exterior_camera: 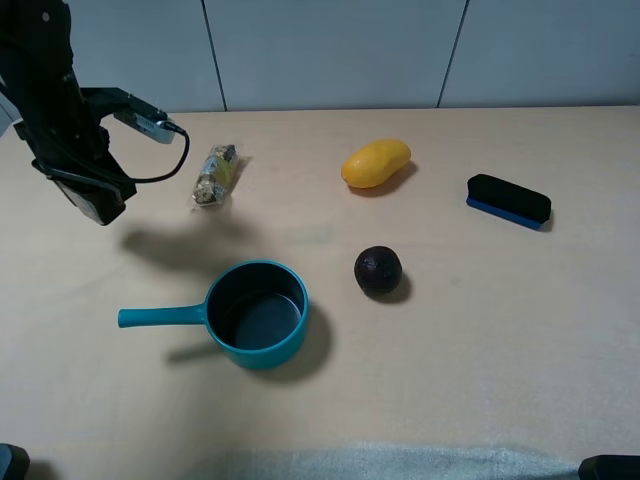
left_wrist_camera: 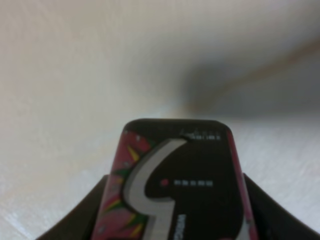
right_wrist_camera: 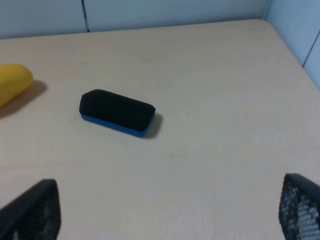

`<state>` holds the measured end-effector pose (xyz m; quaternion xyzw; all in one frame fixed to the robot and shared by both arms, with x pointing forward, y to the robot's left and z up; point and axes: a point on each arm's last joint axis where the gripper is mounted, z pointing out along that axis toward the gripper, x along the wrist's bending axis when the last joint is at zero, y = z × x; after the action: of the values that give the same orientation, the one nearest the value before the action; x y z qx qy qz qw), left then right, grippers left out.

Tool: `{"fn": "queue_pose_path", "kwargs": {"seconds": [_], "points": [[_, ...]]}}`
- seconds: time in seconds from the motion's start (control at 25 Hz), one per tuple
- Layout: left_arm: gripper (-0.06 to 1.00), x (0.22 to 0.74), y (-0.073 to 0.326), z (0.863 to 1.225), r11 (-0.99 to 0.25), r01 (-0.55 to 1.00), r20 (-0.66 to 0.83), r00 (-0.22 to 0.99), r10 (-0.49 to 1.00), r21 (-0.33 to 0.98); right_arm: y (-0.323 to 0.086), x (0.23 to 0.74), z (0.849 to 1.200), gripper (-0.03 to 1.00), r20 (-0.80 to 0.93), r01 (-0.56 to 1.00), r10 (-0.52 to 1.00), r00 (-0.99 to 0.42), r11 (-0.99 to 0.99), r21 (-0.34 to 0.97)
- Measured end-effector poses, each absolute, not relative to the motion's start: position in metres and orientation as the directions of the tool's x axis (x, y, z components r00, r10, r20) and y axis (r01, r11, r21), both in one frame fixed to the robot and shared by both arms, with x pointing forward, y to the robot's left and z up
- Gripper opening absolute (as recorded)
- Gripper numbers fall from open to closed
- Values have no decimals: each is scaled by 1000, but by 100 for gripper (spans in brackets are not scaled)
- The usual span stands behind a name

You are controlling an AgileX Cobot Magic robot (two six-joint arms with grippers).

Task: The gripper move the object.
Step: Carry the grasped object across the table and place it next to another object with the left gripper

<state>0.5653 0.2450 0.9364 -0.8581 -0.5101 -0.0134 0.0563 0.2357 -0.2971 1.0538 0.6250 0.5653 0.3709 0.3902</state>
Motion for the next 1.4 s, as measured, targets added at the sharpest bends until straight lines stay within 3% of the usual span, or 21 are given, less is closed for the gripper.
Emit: {"fn": "queue_pose_path", "kwargs": {"seconds": [0.52,1.4], "points": [[48,595,183,991,-417,897,115,403,908,147,-297,236,1054,66,22,417,996,86,-56,907],[48,572,116,1000,-408,889,71,402,913,207,-297,236,1054,66,25,417,996,84,-58,907]]}}
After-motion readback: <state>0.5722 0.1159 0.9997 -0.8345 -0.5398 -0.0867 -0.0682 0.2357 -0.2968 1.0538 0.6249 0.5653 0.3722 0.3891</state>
